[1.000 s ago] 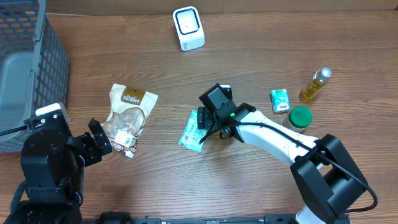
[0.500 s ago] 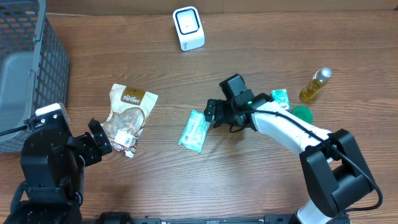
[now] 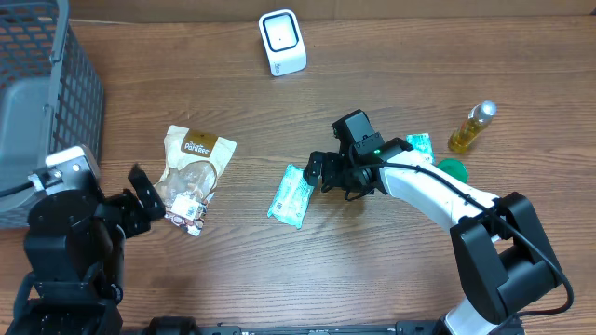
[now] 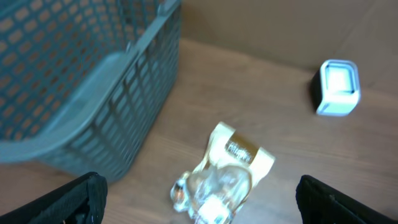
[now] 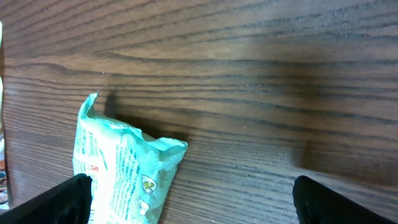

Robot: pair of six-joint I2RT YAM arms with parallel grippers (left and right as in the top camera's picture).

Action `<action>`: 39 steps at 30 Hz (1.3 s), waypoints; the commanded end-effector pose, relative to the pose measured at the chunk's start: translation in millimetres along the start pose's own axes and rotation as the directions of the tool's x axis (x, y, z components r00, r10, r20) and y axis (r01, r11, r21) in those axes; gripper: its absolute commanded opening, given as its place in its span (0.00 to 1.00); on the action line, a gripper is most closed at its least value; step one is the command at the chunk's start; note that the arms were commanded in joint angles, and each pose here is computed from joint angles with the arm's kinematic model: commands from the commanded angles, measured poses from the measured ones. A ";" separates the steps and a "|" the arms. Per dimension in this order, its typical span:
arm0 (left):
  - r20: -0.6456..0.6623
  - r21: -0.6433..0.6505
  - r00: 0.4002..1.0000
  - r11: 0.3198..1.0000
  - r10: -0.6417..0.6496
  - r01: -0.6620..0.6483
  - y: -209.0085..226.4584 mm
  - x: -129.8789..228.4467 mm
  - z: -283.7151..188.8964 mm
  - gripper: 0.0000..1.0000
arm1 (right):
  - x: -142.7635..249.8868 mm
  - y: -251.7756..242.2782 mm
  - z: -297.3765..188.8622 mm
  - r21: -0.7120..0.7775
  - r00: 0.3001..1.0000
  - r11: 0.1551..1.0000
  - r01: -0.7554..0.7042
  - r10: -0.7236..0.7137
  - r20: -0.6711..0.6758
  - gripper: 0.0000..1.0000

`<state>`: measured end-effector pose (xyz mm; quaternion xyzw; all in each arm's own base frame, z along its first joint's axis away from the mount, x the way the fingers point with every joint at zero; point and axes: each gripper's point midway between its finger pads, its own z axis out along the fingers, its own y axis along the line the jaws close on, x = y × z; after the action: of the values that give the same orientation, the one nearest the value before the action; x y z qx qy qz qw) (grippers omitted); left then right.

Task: Scan the item barcode
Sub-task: 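Move the left gripper toward the large wipe pack from the left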

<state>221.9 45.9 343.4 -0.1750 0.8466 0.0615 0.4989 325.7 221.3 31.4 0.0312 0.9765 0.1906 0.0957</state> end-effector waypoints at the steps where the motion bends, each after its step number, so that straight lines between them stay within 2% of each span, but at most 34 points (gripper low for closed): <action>1: -0.017 0.127 0.999 0.991 -0.042 0.044 -21.3 0.1 -3.2 1.00 | -0.9 2.8 -2.7 -0.011 1.000 1.000 0.013 -0.013 -0.001 1.00; 4: -0.063 0.223 0.998 0.974 -0.028 0.041 -37.7 9.0 -6.4 1.00 | 0.5 1.9 -2.7 -0.008 1.000 1.000 0.010 -0.010 -0.007 1.00; 8: -0.126 0.248 0.992 0.968 -0.014 0.045 -42.6 22.3 -5.7 0.99 | -0.7 3.7 -2.8 -0.016 1.000 1.000 0.012 -0.012 -0.003 1.00; 9: -0.151 0.258 0.988 0.965 -0.011 0.050 -44.9 27.4 -4.7 0.60 | -0.5 5.9 -2.8 -0.028 1.000 1.000 0.013 -0.013 -0.005 1.00; 10: -0.175 0.276 0.984 0.960 -0.005 0.054 -48.8 32.3 -3.3 0.25 | -0.8 7.8 -2.9 -0.038 1.000 0.999 0.014 -0.014 -0.005 1.00; 11: -0.205 0.301 0.979 0.952 0.004 0.059 -54.4 38.6 -1.3 0.06 | -1.4 9.6 -2.9 -0.046 1.000 0.999 0.016 -0.016 -0.004 1.00; 16: -0.359 0.372 0.932 0.923 0.047 0.097 -75.3 74.6 19.0 0.05 | -8.0 15.8 -3.4 -0.072 0.999 0.997 0.026 -0.024 0.022 1.00; 17: -0.386 0.375 0.921 0.921 0.054 0.103 -77.8 80.7 23.6 0.11 | -8.3 17.9 -3.5 -0.083 0.999 0.996 0.028 -0.026 0.023 1.00; 19: -0.444 0.388 0.894 0.913 0.067 0.124 -85.2 90.6 32.0 0.32 | -8.5 22.4 -4.0 -0.106 0.999 0.994 0.032 -0.030 0.021 1.00; 20: -0.465 0.396 0.882 0.908 0.073 0.134 -88.6 93.8 34.7 0.34 | -8.8 23.5 -4.1 -0.112 0.999 0.993 0.033 -0.031 0.021 1.00; 21: -0.489 0.406 0.868 0.902 0.079 0.147 -93.0 97.3 37.4 0.28 | -9.0 24.0 -4.2 -0.114 0.999 0.993 0.034 -0.032 0.022 1.00; 23: -0.518 0.434 0.851 0.884 0.087 0.174 -102.9 99.9 42.8 0.04 | -10.7 25.2 -4.3 -0.119 0.999 0.992 0.037 -0.034 0.029 1.00; 26: -0.584 0.425 0.806 0.883 0.098 0.201 -111.8 112.2 58.3 0.04 | -12.5 26.7 -4.6 -0.125 0.999 0.991 0.040 -0.035 0.037 1.00; 31: -0.732 0.441 0.652 0.866 0.195 0.236 -134.3 156.5 71.1 0.04 | -11.1 25.6 -4.4 -0.120 0.999 0.992 0.037 -0.034 0.031 1.00; 35: -0.779 0.477 0.546 0.857 0.309 0.196 -153.0 191.0 80.8 0.04 | -11.3 25.8 -4.4 -0.121 0.999 0.992 0.038 -0.034 0.032 1.00; 39: -0.810 0.472 0.474 0.864 0.346 0.174 -163.1 215.9 93.7 0.04 | -10.1 25.1 -4.3 -0.119 0.999 0.992 0.036 -0.033 0.027 1.00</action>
<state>264.6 -120.4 133.6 -0.0257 0.9741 -0.2207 0.0408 334.0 240.3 42.3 0.0141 0.9642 0.2409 0.1103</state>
